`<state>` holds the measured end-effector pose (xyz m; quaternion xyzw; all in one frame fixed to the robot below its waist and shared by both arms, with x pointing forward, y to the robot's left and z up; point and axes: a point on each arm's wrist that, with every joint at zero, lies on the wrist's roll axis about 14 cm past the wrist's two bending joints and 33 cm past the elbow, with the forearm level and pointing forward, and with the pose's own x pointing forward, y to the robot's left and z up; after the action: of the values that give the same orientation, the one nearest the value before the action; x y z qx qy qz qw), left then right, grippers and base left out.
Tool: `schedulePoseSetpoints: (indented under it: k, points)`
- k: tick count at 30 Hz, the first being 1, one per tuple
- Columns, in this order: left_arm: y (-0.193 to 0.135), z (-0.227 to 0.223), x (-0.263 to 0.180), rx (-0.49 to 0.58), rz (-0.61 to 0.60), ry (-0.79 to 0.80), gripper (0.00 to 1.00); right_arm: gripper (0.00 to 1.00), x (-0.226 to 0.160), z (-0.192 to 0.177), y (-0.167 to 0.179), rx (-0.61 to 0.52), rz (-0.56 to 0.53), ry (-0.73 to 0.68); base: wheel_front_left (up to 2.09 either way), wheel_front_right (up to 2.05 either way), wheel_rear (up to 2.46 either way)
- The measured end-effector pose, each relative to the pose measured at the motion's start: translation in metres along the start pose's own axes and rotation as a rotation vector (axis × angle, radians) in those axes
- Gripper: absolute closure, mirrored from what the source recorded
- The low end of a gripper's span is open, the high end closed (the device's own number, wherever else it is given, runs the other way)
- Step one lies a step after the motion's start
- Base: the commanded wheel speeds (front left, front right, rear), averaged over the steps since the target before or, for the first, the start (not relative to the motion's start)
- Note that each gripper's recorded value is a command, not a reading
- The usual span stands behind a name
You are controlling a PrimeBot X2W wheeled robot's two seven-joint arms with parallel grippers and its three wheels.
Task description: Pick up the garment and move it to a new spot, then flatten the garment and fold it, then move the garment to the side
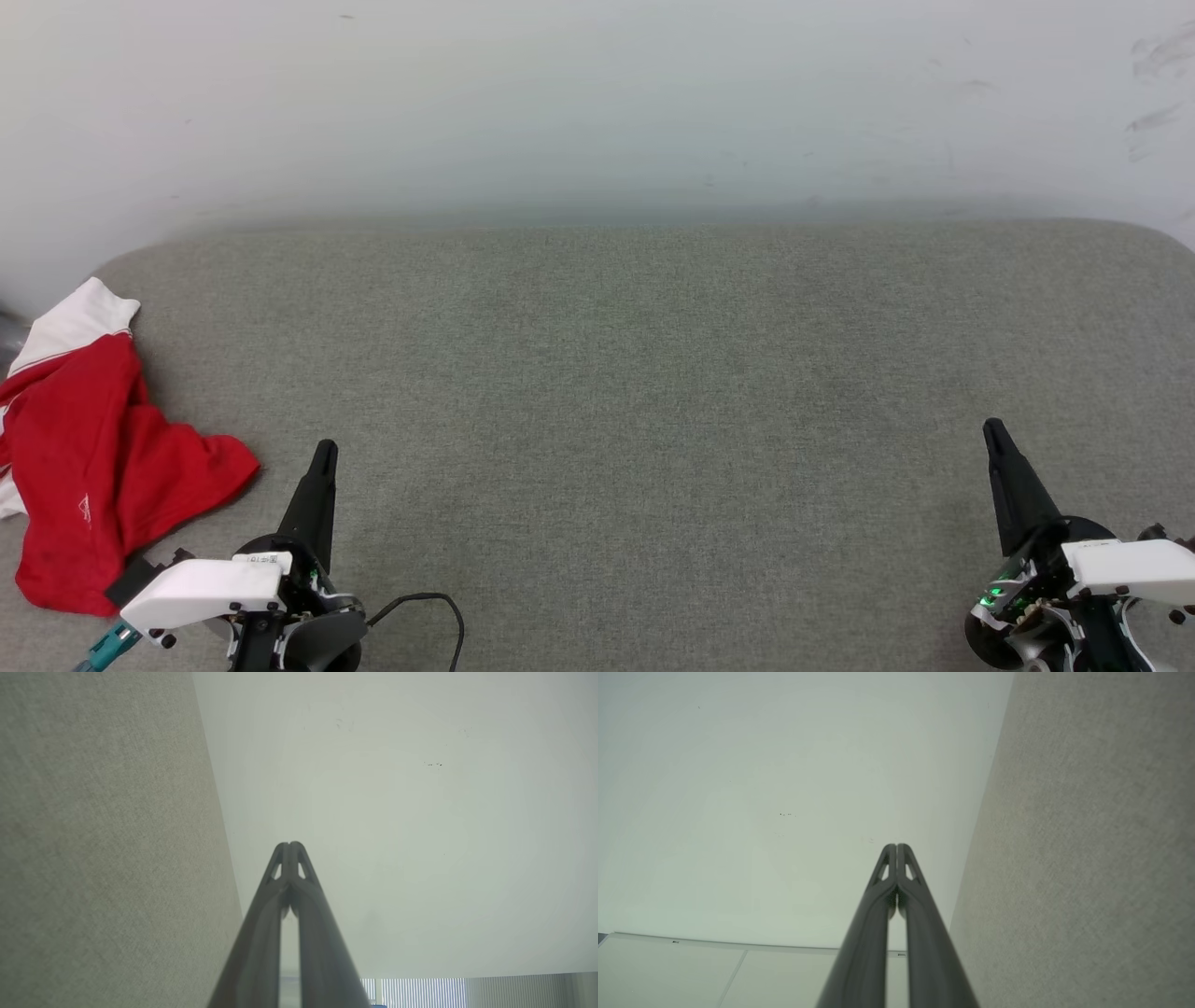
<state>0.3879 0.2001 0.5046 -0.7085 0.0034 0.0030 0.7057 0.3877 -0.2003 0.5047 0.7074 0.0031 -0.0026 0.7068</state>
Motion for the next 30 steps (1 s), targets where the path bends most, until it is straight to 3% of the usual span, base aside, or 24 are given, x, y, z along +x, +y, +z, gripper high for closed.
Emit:
schedulePoseSetpoints:
  k: [30]
  points:
    - [0.0001, 0.0001, 0.0000, 0.000, 0.000, 0.000, 1.00, 1.00, 0.0000, -0.0001, -0.0001, 0.000, 0.000, 0.000, 0.00, 0.00, 0.00]
